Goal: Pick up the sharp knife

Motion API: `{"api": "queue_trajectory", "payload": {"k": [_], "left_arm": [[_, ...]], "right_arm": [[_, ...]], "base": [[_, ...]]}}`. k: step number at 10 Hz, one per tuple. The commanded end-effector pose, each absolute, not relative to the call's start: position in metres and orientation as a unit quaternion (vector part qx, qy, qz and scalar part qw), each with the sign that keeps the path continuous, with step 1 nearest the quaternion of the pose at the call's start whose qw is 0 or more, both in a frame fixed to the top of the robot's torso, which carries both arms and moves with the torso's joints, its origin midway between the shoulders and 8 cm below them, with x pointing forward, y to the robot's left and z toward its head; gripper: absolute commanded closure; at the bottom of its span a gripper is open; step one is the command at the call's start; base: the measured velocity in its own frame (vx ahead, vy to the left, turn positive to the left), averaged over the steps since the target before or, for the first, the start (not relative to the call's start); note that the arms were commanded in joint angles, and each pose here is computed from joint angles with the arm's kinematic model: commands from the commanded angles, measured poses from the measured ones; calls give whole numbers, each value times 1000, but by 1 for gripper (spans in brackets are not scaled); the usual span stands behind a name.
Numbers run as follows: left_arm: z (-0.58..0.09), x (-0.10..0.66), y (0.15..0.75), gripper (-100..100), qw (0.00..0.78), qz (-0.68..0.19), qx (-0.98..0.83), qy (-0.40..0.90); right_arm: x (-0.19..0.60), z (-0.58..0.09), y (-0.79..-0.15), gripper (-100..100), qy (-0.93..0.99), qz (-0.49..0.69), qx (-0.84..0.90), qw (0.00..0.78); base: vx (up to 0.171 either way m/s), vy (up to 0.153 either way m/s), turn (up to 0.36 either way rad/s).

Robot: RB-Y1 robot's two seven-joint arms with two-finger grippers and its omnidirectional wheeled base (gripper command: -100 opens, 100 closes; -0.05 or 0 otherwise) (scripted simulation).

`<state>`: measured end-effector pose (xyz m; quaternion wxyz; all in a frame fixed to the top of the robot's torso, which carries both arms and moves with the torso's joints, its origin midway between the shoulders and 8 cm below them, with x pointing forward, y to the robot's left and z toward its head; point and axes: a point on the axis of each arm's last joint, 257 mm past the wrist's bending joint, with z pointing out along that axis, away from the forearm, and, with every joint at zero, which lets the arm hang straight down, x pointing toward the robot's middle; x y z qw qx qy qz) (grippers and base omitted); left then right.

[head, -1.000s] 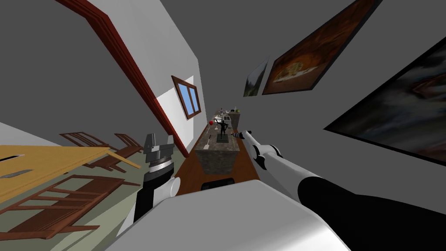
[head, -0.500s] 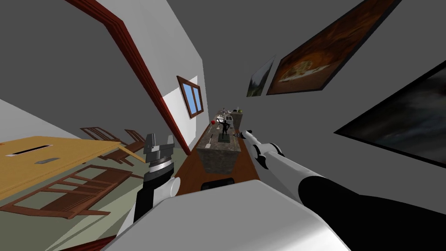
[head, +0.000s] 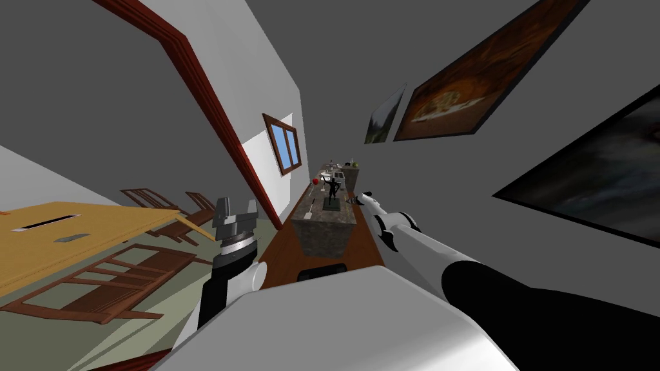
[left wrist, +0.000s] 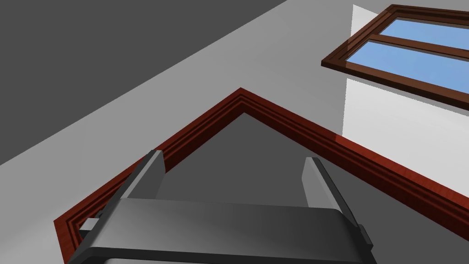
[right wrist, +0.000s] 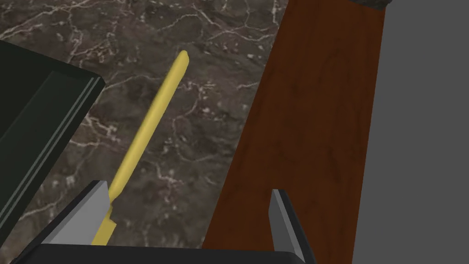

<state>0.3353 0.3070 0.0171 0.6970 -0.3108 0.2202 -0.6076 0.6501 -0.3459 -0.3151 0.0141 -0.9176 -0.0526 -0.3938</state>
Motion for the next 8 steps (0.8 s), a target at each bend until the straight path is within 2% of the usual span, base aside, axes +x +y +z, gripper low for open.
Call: {"api": "queue_trajectory", "payload": {"k": [1,2,4,8], "left_arm": [[17,335,307,0,697,-608,-311,220],[17,335,307,0,697,-608,-311,220],[17,335,307,0,697,-608,-311,220],[17,335,307,0,697,-608,-311,220]], "right_arm": [[650,-310,-382,-100,-96,-396,-912,-54],[652,-310,-385,-100,-126,-395,-907,-78],[652,-311,-391,-100,-188,-384,-895,-130],[650,-312,-400,-100,-263,-362,-876,-177]], "base": [[-35,-39,287],[-45,-61,191],[-16,-20,-20],[1,3,0]]}}
